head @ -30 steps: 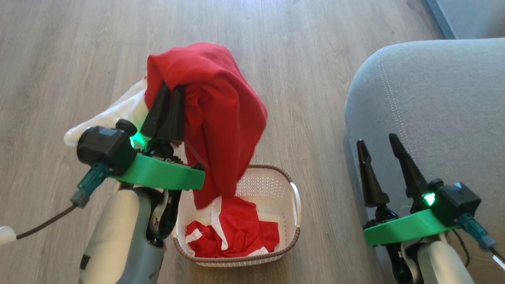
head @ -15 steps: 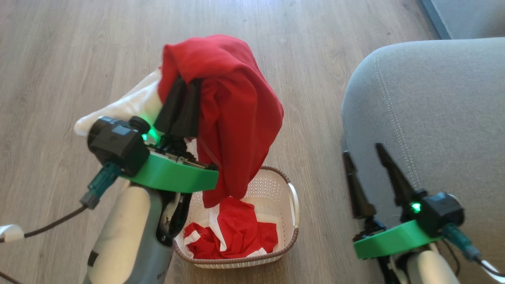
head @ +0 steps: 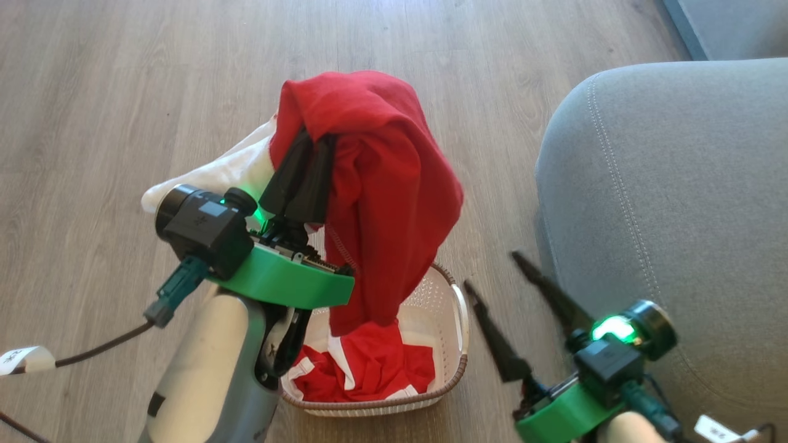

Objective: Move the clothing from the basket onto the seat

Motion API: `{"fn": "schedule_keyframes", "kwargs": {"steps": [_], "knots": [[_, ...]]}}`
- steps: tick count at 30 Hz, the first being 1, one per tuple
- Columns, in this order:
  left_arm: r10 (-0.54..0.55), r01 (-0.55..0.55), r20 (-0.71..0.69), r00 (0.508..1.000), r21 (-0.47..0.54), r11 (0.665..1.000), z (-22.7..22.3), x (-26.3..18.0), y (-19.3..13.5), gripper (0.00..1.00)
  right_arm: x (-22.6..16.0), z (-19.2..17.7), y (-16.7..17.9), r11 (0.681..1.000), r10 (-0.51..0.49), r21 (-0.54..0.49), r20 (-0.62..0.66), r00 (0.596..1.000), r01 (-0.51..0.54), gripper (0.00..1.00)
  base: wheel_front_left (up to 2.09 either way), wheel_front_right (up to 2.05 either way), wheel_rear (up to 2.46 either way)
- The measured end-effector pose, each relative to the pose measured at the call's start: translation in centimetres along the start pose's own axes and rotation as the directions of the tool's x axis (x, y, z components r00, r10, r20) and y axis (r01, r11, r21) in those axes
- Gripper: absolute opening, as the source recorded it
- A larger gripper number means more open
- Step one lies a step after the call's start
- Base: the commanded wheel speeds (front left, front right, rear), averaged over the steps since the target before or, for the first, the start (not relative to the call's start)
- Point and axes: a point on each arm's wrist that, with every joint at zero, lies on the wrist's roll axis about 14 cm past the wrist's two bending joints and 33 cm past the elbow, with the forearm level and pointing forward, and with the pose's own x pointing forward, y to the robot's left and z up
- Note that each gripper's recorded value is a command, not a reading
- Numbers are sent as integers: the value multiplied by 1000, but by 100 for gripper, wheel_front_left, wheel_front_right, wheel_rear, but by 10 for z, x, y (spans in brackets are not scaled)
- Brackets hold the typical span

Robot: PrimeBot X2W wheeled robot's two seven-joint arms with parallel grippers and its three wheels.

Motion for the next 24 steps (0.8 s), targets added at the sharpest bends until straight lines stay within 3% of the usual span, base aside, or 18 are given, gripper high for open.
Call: {"fn": "schedule_keyframes", "kwargs": {"steps": [24], "knots": [[-115,114,-57,992,-23,993,-16,-10,-38,0,16,14,32,991,100,80,60,993,-105,100,0,0,0]]}}
